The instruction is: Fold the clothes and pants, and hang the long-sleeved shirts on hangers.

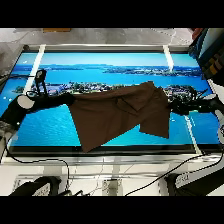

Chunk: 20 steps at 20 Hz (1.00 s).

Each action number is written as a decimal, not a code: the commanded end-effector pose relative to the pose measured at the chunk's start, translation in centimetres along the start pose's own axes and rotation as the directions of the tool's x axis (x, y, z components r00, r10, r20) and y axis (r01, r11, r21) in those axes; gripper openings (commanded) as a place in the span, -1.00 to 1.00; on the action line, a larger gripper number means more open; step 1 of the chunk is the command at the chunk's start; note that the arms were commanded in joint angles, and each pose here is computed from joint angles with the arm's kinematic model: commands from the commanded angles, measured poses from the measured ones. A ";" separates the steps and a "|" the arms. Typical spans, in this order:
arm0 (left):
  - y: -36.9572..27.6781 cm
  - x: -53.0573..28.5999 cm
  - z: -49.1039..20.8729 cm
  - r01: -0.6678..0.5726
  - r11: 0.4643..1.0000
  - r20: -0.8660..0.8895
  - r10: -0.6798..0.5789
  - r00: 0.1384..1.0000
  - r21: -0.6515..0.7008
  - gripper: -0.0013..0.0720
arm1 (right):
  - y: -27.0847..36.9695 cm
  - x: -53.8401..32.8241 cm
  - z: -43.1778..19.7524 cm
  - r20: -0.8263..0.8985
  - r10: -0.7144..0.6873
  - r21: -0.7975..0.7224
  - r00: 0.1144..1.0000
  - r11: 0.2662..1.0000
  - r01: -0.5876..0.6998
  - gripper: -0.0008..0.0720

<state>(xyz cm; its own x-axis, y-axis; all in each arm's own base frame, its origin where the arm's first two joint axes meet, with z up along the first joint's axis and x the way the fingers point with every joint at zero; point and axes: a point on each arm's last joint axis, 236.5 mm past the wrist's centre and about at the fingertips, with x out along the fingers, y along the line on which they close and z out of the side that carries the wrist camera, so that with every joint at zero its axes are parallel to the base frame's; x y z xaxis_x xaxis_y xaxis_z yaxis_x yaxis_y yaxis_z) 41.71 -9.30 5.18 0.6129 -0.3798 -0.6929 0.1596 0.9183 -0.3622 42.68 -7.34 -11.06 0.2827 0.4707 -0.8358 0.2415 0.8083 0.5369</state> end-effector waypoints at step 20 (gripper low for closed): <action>-1.6 -1.7 -25.7 0.003 0.954 -0.618 -0.197 0.761 -0.301 0.56 | 0.6 1.0 -1.1 -0.066 0.024 -0.050 0.998 0.998 -0.027 -0.94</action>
<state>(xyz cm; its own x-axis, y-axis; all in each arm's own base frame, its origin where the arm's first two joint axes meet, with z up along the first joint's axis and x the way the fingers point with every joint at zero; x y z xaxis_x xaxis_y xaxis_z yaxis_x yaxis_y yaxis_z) 22.64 -12.65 -7.16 -0.0156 -0.5235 -0.8519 -0.0322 0.8518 -0.5228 42.21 -6.18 -11.80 0.2314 0.5036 -0.8324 0.1878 0.8164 0.5461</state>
